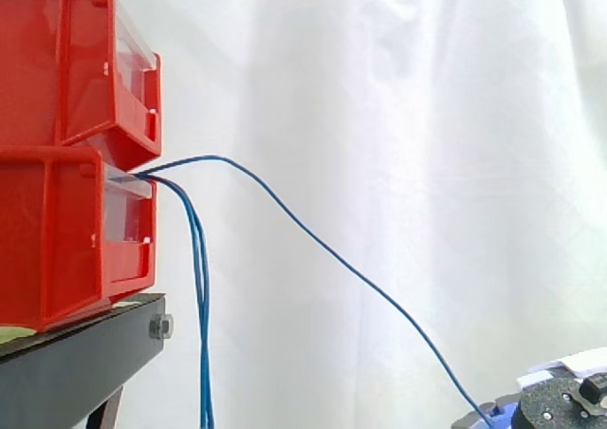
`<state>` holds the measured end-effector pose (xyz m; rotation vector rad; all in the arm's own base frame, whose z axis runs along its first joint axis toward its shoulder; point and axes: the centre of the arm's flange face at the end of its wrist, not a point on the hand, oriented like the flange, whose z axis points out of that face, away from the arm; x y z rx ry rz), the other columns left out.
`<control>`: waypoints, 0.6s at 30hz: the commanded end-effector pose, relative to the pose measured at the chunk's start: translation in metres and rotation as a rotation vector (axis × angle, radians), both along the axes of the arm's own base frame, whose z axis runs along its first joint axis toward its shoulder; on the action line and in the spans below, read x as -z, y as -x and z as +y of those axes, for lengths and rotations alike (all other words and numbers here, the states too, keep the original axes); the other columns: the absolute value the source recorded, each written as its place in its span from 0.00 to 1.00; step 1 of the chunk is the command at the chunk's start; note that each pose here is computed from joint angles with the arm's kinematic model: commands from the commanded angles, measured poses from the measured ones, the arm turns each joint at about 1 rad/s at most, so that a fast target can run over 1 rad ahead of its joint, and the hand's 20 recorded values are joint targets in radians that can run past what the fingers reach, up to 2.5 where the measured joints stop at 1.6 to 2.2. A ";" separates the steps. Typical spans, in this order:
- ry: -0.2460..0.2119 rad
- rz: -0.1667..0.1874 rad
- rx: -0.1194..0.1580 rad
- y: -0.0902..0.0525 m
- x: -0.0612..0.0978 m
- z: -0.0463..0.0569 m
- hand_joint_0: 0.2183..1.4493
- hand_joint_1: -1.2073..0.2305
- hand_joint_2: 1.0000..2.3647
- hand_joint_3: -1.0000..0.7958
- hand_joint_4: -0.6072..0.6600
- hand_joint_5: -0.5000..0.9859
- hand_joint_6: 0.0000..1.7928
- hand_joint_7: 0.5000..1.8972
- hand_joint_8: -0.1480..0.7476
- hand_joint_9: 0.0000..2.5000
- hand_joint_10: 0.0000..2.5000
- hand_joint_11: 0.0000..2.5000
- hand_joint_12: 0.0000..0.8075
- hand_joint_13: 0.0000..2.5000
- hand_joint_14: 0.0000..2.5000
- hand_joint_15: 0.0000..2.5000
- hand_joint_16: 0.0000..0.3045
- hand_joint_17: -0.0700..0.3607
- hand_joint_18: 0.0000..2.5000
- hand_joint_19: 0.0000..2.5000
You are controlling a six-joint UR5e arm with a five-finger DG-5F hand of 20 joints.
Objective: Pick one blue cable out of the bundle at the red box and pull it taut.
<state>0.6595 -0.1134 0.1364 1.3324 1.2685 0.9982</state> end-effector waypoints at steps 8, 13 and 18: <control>0.000 0.000 0.000 0.000 0.000 0.000 0.36 0.28 0.01 0.49 0.51 0.24 0.52 0.41 0.53 0.25 0.00 0.13 0.43 0.17 0.00 0.08 0.16 0.41 0.17 0.10; 0.000 0.000 0.000 0.000 0.000 0.000 0.36 0.28 0.01 0.49 0.51 0.24 0.52 0.41 0.53 0.25 0.00 0.13 0.43 0.17 0.00 0.08 0.16 0.41 0.17 0.10; 0.000 0.000 0.000 0.000 0.000 0.000 0.36 0.28 0.01 0.49 0.51 0.24 0.52 0.42 0.53 0.25 0.00 0.13 0.43 0.17 0.00 0.09 0.16 0.41 0.17 0.10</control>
